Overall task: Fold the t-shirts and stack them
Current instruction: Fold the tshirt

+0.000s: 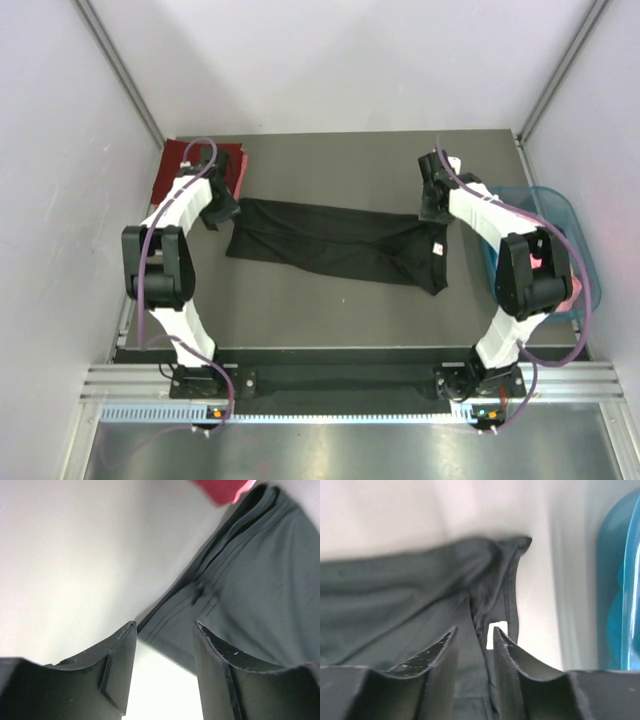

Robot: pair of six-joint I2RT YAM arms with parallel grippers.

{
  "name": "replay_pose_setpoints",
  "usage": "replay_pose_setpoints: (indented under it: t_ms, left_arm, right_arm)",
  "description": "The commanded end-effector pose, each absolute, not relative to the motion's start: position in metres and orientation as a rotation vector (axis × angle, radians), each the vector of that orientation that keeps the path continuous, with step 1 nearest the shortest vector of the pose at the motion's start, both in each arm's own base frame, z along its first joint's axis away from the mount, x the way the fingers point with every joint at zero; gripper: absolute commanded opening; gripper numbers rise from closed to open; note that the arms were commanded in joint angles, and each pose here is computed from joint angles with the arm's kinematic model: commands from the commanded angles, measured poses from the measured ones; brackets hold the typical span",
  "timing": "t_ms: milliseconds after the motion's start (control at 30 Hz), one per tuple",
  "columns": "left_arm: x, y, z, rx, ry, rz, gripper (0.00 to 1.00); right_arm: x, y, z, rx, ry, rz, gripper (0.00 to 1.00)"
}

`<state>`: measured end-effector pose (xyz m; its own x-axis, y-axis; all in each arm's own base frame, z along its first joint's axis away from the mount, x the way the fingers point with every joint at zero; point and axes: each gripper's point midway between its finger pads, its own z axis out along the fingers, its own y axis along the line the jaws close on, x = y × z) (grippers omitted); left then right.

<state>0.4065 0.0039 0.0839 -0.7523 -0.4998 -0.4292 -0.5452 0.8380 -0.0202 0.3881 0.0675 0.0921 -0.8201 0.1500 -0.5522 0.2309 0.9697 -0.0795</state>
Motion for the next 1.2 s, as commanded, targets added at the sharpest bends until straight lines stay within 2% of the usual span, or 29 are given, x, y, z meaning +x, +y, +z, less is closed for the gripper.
replay_pose_setpoints:
  t_ms: [0, 100, 167, 233, 267, 333, 567, 933, 1067, 1167]
  left_arm:
    - [0.38, 0.009, 0.093, -0.755, 2.597, 0.18, 0.54]
    - [0.369, 0.004, 0.085, -0.747, 2.622, 0.13, 0.54]
    - [0.365, -0.012, 0.081, -0.732, 2.645, -0.002, 0.53]
    - [0.362, -0.033, 0.072, -0.716, 2.657, -0.204, 0.52]
    - [0.361, -0.038, 0.069, -0.716, 2.66, -0.251, 0.51]
    - [0.357, -0.046, 0.056, -0.724, 2.682, -0.312, 0.49]
    - [0.351, -0.042, 0.033, -0.808, 2.68, -0.271, 0.49]
    - [0.35, -0.021, 0.017, -0.873, 2.648, -0.114, 0.49]
    - [0.346, -0.015, 0.013, -0.89, 2.648, -0.062, 0.45]
    - [0.347, -0.015, 0.016, -0.894, 2.634, -0.062, 0.37]
  right_arm:
    - [0.399, 0.066, 0.106, 0.246, 2.557, -0.174, 0.39]
    - [0.381, 0.07, 0.11, 0.261, 2.59, -0.128, 0.41]
    - [0.356, 0.075, 0.111, 0.257, 2.616, -0.043, 0.42]
    - [0.335, 0.096, 0.119, 0.223, 2.617, 0.16, 0.42]
    - [0.314, 0.098, 0.101, 0.216, 2.669, 0.197, 0.42]
    - [0.296, 0.111, 0.102, 0.218, 2.662, 0.331, 0.42]
    - [0.234, 0.097, 0.046, 0.367, 2.798, 0.286, 0.38]
    - [0.227, 0.086, 0.027, 0.496, 2.734, 0.243, 0.38]
    - [0.229, 0.075, 0.021, 0.483, 2.73, 0.148, 0.37]
    - [0.229, 0.065, 0.019, 0.47, 2.731, 0.073, 0.34]
